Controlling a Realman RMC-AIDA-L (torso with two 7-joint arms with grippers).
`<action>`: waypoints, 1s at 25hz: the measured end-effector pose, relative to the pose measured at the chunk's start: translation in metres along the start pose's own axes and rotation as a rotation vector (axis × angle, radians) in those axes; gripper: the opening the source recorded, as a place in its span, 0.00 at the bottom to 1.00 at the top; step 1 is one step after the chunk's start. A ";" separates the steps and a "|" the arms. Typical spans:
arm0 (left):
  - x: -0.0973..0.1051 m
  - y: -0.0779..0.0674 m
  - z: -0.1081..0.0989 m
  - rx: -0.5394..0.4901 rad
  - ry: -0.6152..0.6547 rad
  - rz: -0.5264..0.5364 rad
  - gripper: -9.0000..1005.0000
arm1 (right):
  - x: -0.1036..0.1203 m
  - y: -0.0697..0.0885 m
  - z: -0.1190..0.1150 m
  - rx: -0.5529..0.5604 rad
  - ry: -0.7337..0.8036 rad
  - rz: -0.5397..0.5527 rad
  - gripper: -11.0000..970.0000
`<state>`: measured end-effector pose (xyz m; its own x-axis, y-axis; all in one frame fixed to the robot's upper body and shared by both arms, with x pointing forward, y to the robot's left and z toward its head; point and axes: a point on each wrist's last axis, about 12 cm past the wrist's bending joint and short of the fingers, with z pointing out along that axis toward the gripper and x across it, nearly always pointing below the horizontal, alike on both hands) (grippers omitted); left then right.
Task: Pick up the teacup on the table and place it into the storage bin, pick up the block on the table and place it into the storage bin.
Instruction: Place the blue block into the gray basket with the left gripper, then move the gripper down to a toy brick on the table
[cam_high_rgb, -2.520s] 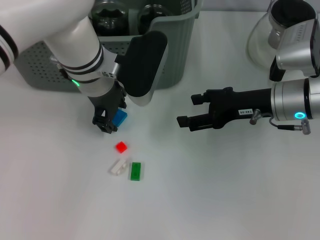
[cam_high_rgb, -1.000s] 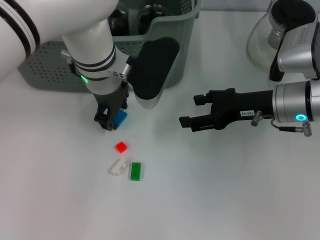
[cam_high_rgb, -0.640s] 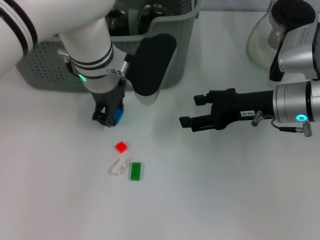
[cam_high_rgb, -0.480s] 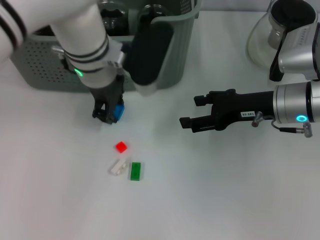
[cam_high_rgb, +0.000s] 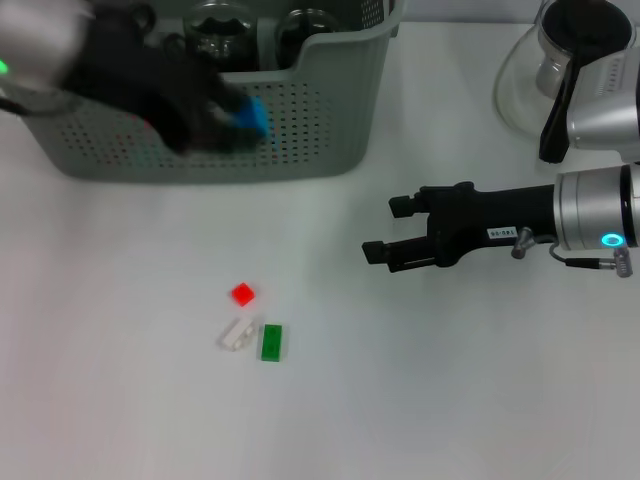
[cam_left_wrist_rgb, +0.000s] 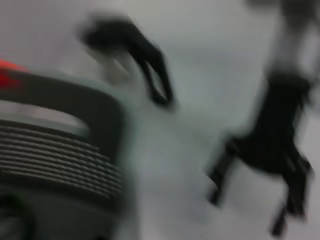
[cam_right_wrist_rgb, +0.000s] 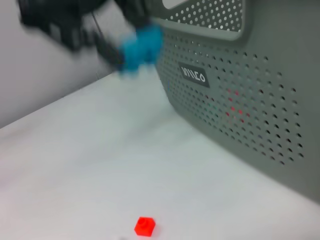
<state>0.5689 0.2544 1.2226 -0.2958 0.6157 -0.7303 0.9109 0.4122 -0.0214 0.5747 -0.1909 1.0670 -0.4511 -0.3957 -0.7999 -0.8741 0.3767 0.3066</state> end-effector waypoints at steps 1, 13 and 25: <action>0.005 0.004 -0.015 -0.036 -0.062 -0.060 0.44 | 0.000 0.000 -0.001 -0.002 0.001 0.000 0.94; 0.023 0.072 -0.055 -0.178 -0.217 -0.465 0.48 | -0.002 0.000 -0.003 -0.014 0.019 -0.026 0.94; 0.012 0.040 -0.061 0.049 -0.165 -0.223 0.76 | -0.001 0.002 -0.003 -0.025 0.020 -0.023 0.94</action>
<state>0.5843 0.3191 1.2550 -0.4437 0.3941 -0.8049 0.8423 0.4902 -0.2242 0.5732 -0.1927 1.0697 -0.4337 -0.4206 -0.7969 -0.8886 0.3465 0.3007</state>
